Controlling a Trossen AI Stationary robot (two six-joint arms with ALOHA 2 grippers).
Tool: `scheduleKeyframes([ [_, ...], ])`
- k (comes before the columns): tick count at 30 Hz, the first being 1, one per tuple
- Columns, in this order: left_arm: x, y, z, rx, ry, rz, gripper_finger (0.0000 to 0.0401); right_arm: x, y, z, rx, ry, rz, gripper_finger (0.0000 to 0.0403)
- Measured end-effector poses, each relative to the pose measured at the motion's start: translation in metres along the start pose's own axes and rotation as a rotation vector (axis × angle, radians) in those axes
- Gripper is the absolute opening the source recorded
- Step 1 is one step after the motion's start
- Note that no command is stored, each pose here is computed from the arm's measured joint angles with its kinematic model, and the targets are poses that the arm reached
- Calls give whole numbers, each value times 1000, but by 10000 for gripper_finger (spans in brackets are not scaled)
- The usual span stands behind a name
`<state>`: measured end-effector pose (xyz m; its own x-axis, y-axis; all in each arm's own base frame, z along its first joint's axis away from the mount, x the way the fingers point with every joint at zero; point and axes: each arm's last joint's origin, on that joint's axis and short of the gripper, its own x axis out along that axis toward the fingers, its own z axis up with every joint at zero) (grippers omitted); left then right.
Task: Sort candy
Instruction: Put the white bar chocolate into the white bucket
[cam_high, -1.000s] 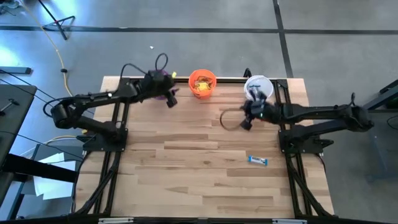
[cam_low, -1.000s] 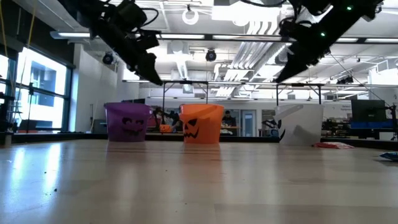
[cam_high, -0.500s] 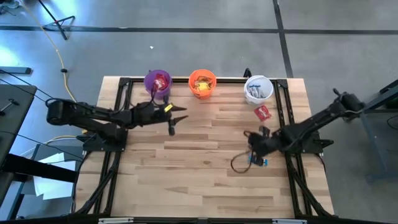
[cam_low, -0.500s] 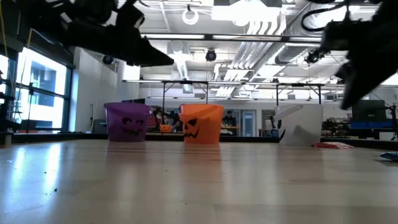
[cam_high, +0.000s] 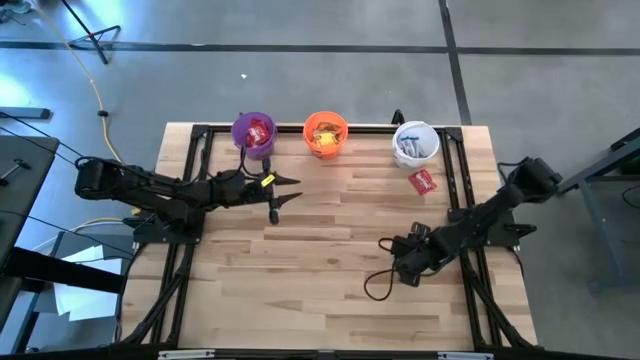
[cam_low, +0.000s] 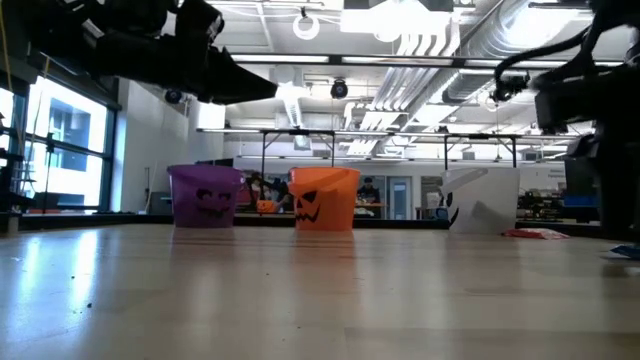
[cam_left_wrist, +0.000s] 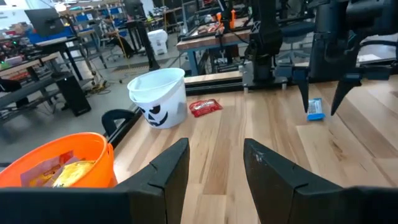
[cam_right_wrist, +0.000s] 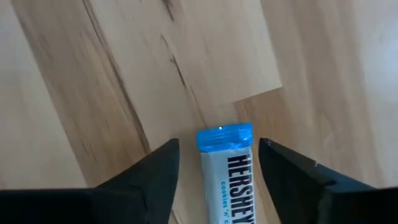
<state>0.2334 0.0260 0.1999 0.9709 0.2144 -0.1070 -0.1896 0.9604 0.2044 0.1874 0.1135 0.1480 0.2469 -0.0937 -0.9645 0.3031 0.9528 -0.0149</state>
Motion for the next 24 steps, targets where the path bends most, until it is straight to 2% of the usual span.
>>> scheduleKeyframes([
  [5, 0, 0, -2, 2, 14, -3, 141, 10, -4, 6, 14, 85, -6, 227],
  [10, 1, -1, -3, 3, 26, -5, 141, 13, -12, 13, 56, 98, -15, 204],
  [14, 1, -1, -5, 5, 37, -7, 141, 15, -18, 19, 42, 95, -16, 153],
  [21, 1, -1, -4, 4, 36, -7, 141, 17, -25, 26, 5, 99, -11, 23],
  [24, 1, -1, -5, 5, 39, -8, 141, 17, -25, 26, -33, 93, -8, 9],
])
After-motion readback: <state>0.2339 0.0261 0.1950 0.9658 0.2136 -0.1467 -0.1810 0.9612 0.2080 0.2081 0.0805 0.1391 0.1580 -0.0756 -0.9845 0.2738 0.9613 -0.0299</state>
